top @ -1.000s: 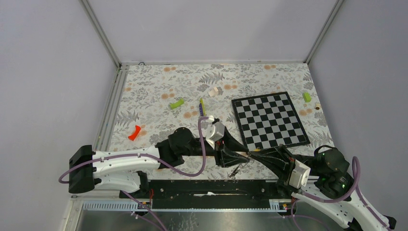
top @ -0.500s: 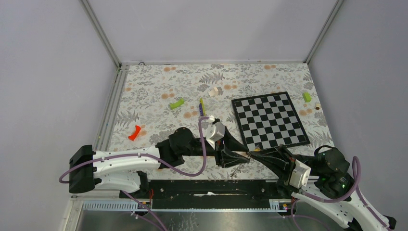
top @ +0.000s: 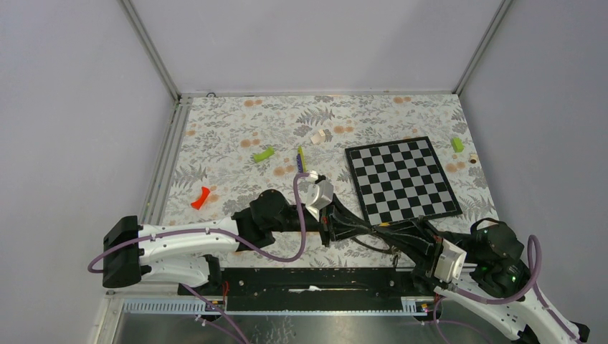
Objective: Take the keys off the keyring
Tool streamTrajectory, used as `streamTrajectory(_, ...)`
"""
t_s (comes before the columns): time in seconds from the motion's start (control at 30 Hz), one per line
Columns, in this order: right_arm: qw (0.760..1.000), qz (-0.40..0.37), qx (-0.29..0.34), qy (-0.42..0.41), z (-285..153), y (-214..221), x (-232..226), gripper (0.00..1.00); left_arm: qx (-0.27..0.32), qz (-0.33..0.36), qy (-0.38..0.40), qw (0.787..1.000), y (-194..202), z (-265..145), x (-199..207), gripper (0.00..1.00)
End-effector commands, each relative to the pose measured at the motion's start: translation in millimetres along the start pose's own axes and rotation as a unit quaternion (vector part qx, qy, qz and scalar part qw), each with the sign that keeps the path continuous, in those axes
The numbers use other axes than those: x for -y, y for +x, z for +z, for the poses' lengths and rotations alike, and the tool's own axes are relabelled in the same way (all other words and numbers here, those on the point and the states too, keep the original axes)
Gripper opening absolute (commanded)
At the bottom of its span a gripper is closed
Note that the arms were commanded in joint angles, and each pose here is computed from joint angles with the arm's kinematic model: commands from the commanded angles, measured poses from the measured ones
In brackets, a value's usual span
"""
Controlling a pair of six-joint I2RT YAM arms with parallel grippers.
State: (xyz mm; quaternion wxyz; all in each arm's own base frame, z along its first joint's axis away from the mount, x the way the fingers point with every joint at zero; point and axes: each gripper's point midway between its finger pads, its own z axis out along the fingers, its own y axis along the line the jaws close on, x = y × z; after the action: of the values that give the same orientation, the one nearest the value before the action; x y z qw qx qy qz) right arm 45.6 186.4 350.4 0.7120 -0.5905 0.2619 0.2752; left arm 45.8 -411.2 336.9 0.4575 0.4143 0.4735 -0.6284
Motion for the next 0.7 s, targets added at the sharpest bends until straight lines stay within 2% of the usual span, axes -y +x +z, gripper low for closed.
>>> streamTrajectory(0.0,0.999,-0.025,0.018,0.036,-5,-17,18,0.0,0.045,0.022,0.017,0.999,-30,2,10,0.0)
streamTrajectory(0.13,0.999,-0.026,0.017,0.036,-4,-17,18,0.0,0.042,0.021,0.021,0.999,-28,3,10,0.0)
streamTrajectory(0.27,0.999,-0.027,0.017,0.034,-3,-16,19,0.0,0.039,0.02,0.026,0.999,-26,4,11,0.17)
streamTrajectory(0.33,0.999,-0.027,0.018,0.034,-3,-16,19,0.0,0.037,0.02,0.027,0.999,-25,4,11,0.29)
streamTrajectory(0.43,0.999,-0.027,0.018,0.033,-2,-17,19,0.0,0.035,0.019,0.027,0.999,-23,5,11,0.39)
streamTrajectory(0.57,0.999,-0.028,0.022,0.033,-2,-18,20,0.0,0.033,0.02,0.025,0.999,-22,5,10,0.47)
streamTrajectory(0.67,0.999,-0.024,0.026,0.031,-1,-19,19,0.0,0.03,0.019,0.025,0.999,-19,6,9,0.49)
